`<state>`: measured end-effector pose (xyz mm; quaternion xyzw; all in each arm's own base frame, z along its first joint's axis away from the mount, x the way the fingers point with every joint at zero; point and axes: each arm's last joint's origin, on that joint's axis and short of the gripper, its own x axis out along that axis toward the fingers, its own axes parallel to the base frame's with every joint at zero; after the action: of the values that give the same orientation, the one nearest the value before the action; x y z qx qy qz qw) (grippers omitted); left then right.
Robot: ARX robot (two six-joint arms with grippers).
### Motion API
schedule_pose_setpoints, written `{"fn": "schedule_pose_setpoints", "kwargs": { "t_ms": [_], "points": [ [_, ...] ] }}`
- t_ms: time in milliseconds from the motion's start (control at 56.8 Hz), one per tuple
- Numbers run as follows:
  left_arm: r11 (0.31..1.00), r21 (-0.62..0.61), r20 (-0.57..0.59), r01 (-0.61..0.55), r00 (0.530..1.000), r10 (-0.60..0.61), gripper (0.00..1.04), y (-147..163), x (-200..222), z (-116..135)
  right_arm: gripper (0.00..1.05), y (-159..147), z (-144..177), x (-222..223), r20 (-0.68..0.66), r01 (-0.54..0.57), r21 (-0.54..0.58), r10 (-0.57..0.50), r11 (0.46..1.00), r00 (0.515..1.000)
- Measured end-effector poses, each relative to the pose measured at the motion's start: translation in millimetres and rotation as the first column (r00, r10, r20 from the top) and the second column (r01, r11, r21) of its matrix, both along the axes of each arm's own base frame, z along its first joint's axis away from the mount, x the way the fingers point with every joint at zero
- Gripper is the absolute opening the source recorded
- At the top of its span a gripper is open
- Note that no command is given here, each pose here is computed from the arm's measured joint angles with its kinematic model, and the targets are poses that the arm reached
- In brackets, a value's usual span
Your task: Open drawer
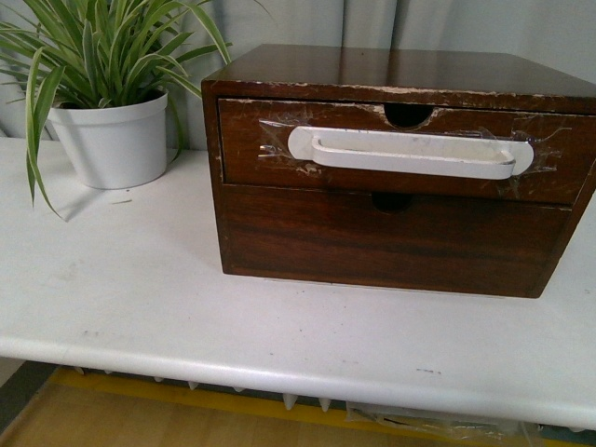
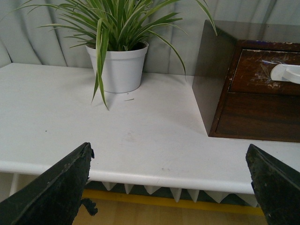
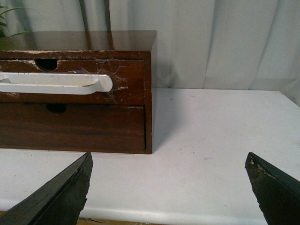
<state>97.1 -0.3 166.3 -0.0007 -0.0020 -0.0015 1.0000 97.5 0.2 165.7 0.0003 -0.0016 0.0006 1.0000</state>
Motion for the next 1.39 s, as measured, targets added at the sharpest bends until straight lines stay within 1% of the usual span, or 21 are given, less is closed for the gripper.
{"fn": "schedule_pose_setpoints", "kwargs": {
  "t_ms": [1093, 1128, 1181, 1216, 1233, 1286, 1357, 1392],
  "points": [
    [1.0, 0.0, 0.0, 0.0, 1.0, 0.0, 0.99, 0.0, 0.0, 0.0, 0.96, 0.0, 0.0, 0.0, 0.0, 0.0, 0.0, 0.0, 1.0, 1.0],
    [1.0, -0.008, -0.02, -0.007, 1.0, 0.007, 0.99, -0.2, 0.3, -0.8, 0.96, 0.0, -0.9, 0.2, -0.019, 0.0, 0.006, 0.0, 1.0, 1.0],
    [0.995, -0.056, -0.162, -0.078, 0.984, 0.068, 0.99, -0.6, 0.9, -1.3, 0.96, 0.6, -1.1, 0.6, -0.127, -0.012, 0.026, 0.015, 1.0, 0.992],
    [0.994, -0.06, -0.219, -0.095, 0.972, 0.08, 0.99, -1.6, 2.2, -1.7, 0.96, 1.2, 0.2, 2.2, -0.197, -0.023, 0.025, 0.027, 0.999, 0.98],
    [0.994, -0.058, -0.231, -0.094, 0.97, 0.079, 0.99, -2.1, 2.7, -1.7, 0.96, 1.3, 0.9, 2.9, -0.208, -0.028, 0.024, 0.032, 0.999, 0.978],
    [0.996, -0.059, -0.266, -0.06, 0.963, 0.042, 0.99, -5.6, 5.7, -0.3, 0.96, 1.9, 2.6, 7.0, -0.255, -0.057, 0.013, 0.059, 0.998, 0.965],
    [0.998, -0.053, -0.283, 0.039, 0.958, -0.052, 0.99, -12.4, 11.9, 8.7, 0.96, 2.3, 11.4, 14.5, -0.287, -0.112, -0.025, 0.1, 0.993, 0.953],
    [0.994, -0.029, -0.289, 0.102, 0.951, -0.106, 0.99, -16.3, 16.8, 14.9, 0.96, 2.3, 15.6, 18.6, -0.301, -0.13, -0.042, 0.111, 0.991, 0.947]
  ]
}}
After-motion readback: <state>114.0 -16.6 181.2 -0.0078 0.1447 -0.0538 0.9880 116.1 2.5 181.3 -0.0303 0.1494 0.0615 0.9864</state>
